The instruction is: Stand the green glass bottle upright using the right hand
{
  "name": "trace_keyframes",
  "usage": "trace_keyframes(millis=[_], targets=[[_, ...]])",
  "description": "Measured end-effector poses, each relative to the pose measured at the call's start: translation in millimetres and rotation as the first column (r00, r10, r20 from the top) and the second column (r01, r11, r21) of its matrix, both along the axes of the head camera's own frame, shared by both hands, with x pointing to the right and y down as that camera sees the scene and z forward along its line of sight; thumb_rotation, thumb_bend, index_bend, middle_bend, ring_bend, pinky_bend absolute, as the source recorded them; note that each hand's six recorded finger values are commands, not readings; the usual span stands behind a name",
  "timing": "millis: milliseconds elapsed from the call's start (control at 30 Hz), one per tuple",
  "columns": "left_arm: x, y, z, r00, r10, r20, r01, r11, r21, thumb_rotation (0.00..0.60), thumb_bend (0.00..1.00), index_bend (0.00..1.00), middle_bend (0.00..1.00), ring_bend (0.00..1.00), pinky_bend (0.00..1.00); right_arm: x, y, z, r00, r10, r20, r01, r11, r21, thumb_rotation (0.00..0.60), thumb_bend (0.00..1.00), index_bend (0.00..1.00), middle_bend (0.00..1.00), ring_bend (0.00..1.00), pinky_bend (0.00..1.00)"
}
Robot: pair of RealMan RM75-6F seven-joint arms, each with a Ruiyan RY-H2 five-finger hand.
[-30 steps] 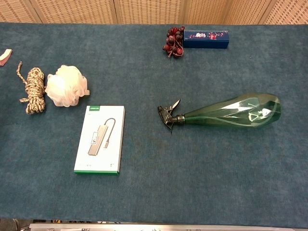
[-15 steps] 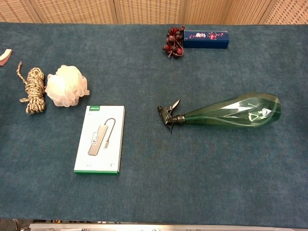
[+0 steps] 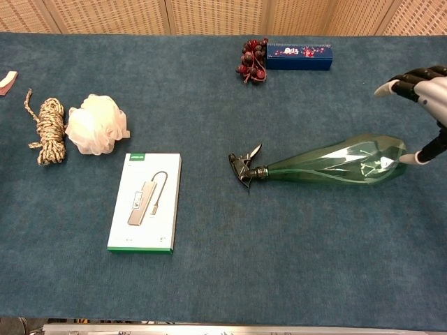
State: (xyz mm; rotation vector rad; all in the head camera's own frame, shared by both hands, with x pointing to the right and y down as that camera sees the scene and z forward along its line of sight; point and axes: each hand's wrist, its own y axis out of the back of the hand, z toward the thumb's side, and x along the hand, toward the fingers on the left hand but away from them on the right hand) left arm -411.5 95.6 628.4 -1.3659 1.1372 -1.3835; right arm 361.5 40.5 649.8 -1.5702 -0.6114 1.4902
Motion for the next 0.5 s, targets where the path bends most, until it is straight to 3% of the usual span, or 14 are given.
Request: trace_keyframes(millis=[500], targets=[[0.0,0.0,0.0,1.0,0.0,0.0,0.0,1.0,0.0,0.6,0.0,0.0,0.0,0.0,0.0,-57.3,3.9,28.5,0.996,-0.08,-0.033,0.077,0.994,-0.078,0.6,0.0,0.19,0.14,0.06,0.06]])
